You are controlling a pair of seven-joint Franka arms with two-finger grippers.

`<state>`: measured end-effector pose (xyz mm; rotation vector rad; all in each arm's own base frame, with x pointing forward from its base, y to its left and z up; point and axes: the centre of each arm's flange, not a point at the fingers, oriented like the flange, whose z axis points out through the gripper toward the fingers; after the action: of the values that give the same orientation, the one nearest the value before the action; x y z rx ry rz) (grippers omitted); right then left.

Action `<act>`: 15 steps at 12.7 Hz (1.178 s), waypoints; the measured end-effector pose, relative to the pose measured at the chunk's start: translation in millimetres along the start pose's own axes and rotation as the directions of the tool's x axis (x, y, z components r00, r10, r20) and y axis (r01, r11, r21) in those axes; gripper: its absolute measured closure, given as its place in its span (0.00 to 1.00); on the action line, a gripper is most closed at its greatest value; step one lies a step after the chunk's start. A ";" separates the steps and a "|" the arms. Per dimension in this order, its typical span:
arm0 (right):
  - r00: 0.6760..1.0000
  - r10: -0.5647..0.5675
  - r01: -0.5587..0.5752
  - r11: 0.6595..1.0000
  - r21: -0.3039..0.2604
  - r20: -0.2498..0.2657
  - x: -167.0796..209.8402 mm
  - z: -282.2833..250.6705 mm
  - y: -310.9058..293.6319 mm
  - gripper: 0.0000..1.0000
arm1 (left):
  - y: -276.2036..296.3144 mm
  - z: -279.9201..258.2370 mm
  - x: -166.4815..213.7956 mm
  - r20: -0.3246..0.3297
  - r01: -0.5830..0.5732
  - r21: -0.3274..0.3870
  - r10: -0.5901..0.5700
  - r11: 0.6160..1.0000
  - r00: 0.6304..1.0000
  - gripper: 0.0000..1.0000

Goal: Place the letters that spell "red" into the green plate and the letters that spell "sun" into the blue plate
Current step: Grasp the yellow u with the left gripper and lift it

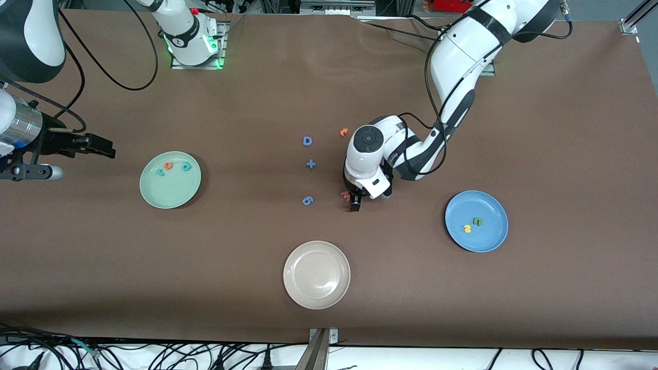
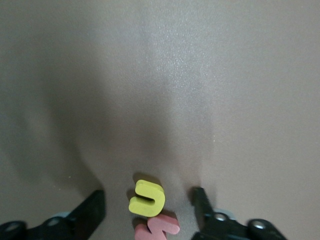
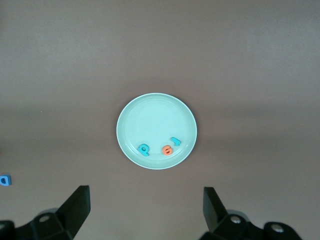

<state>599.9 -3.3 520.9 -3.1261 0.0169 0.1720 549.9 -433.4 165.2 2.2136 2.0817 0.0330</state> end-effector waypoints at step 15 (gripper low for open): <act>1.000 0.001 -0.001 1.000 0.000 0.000 0.0 0.0 0.5 0.00 | 2.9 -2.5 -0.3 -0.017 -0.080 -0.017 0.080 0.997 0.997 0.54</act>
<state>599.9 -3.8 520.9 -3.1262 0.0181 0.1718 552.5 -433.7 168.0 2.2926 1.9917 0.0764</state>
